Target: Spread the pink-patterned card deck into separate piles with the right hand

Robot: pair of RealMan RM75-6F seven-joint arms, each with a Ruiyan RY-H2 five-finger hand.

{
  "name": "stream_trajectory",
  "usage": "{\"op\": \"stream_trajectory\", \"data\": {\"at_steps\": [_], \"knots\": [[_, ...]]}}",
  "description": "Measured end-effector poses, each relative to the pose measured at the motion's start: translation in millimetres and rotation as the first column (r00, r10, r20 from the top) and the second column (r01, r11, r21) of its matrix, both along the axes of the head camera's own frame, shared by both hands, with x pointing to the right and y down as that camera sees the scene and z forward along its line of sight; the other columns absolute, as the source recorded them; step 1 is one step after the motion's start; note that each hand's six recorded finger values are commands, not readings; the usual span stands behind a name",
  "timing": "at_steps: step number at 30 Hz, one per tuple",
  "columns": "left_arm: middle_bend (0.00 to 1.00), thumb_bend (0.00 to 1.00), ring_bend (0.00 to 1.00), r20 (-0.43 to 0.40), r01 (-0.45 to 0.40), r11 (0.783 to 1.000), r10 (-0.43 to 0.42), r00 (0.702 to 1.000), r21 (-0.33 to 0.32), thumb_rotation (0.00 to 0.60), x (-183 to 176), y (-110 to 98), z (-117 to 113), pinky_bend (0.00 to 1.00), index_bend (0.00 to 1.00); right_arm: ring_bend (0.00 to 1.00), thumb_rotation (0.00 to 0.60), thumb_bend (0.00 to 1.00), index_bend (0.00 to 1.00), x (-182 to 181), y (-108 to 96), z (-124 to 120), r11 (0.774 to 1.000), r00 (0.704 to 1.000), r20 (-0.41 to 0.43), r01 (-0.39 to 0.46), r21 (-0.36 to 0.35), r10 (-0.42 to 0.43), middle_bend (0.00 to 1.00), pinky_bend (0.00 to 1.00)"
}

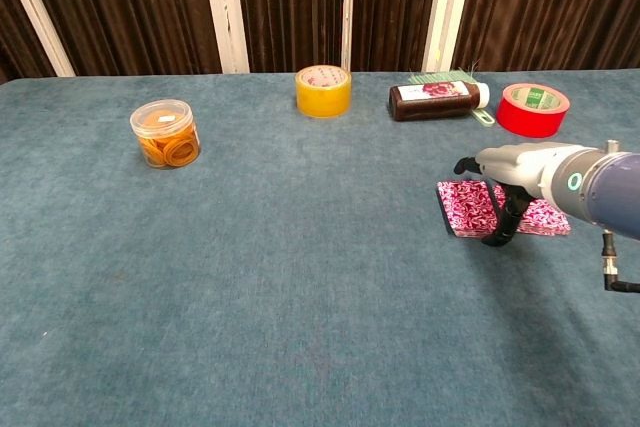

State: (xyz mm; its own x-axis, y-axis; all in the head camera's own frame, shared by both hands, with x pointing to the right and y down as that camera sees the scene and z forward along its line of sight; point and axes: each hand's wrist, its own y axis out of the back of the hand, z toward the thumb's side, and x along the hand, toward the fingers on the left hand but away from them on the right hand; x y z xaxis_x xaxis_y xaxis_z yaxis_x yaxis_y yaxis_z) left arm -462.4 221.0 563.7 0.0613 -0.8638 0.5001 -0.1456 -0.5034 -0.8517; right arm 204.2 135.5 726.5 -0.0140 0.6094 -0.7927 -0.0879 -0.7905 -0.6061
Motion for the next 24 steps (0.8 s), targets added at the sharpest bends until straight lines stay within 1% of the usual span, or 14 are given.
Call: {"op": "stream_trajectory", "data": {"at_steps": [10, 17, 24], "knots": [[0.00, 0.06, 0.00, 0.001, -0.001, 1.000, 0.001, 1.000, 0.000, 0.600, 0.5, 0.5, 0.1, 0.04, 0.00, 0.00, 0.600, 0.32, 0.14, 2.1, -3.3, 3.0, 1.000, 1.000, 0.004, -0.015, 0.004, 0.015, 0.00, 0.00], [0.00, 0.06, 0.00, 0.001, -0.001, 1.000, 0.001, 1.000, -0.002, 0.600, 0.6, 0.6, 0.8, 0.04, 0.00, 0.00, 0.600, 0.32, 0.23, 1.3, -3.5, 5.4, 1.000, 1.000, 0.011, -0.019, 0.004, 0.019, 0.00, 0.00], [0.00, 0.06, 0.00, 0.000, 0.000, 1.000, 0.000, 1.000, -0.003, 0.600, 0.5, 0.1, 1.0, 0.04, 0.00, 0.00, 0.600, 0.32, 0.35, 0.3, -4.9, 5.4, 1.000, 1.000, 0.016, -0.019, 0.010, 0.019, 0.00, 0.00]]}}
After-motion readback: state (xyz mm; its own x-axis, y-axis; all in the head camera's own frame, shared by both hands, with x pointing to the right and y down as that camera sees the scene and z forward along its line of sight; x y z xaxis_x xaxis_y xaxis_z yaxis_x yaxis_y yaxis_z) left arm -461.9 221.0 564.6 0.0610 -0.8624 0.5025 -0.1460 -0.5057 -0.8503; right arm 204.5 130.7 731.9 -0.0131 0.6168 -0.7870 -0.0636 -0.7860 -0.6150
